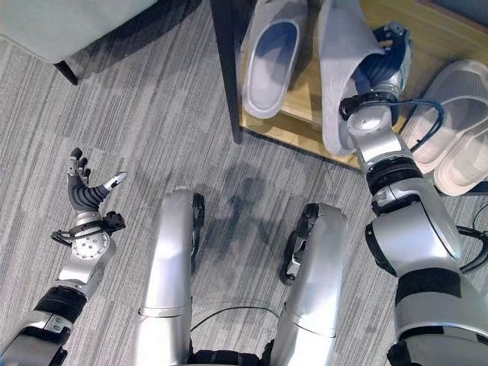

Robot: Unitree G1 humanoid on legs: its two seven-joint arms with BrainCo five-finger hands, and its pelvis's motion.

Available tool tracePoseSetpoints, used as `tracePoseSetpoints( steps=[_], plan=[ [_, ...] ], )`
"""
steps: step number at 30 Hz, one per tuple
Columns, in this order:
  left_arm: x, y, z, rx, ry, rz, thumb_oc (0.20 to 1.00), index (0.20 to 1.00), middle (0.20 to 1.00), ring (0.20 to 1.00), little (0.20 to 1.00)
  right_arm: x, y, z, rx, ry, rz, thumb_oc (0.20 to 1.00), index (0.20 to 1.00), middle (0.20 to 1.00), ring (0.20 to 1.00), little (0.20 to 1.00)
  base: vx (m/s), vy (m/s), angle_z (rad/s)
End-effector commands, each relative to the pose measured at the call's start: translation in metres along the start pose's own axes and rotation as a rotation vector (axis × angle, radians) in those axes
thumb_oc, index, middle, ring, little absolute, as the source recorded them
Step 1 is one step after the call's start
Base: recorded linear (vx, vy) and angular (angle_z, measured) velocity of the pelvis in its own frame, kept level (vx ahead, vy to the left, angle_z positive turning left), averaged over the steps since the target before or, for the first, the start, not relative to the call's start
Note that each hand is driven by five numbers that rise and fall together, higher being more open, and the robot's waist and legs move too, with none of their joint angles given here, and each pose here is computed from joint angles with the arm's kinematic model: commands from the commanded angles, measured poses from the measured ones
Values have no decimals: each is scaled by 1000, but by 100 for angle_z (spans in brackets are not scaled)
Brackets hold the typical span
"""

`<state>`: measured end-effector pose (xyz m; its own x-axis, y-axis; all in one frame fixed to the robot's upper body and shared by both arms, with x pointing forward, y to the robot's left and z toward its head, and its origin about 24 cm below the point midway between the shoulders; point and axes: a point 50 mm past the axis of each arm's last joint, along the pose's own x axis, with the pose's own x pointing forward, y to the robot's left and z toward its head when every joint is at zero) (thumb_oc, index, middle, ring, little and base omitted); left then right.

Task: Arrange the slippers neatly on the shoe rack.

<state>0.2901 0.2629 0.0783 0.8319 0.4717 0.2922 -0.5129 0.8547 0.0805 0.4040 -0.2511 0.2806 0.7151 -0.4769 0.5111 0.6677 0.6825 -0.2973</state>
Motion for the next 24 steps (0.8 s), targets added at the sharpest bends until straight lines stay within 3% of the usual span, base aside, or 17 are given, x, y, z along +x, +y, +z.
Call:
tracePoseSetpoints(
  steps=[1, 5, 12, 14, 15, 24],
  plan=[
    [2, -13, 24, -55, -121, -68, 1000, 1000, 1000, 1000, 1000, 18, -13, 32, 59, -37, -70, 200, 200, 200, 200, 200, 0, 0, 0],
    [35, -26, 39, -57, -137, -4, 1000, 1000, 1000, 1000, 1000, 15, 1, 47, 49, -79, -31, 200, 200, 200, 200, 200, -2, 59, 1],
    [58, -49, 44, -68, -78, 8, 1000, 1000, 1000, 1000, 1000, 14, 7, 57, 70, -86, -14, 200, 200, 200, 200, 200, 4, 9, 0],
    [63, -54, 47, -66, -65, 8, 1000, 1000, 1000, 1000, 1000, 14, 8, 59, 89, -75, -26, 815, 815, 815, 815, 815, 0, 0, 0],
    [66, -56, 48, -64, -58, 12, 1000, 1000, 1000, 1000, 1000, 14, 9, 58, 86, -67, -31, 1000, 1000, 1000, 1000, 1000, 0, 0, 0],
    [84, -63, 59, -44, -40, 29, 1000, 1000, 1000, 1000, 1000, 9, 18, 57, 128, -36, -22, 1000, 1000, 1000, 1000, 1000, 0, 0, 0]
  ],
)
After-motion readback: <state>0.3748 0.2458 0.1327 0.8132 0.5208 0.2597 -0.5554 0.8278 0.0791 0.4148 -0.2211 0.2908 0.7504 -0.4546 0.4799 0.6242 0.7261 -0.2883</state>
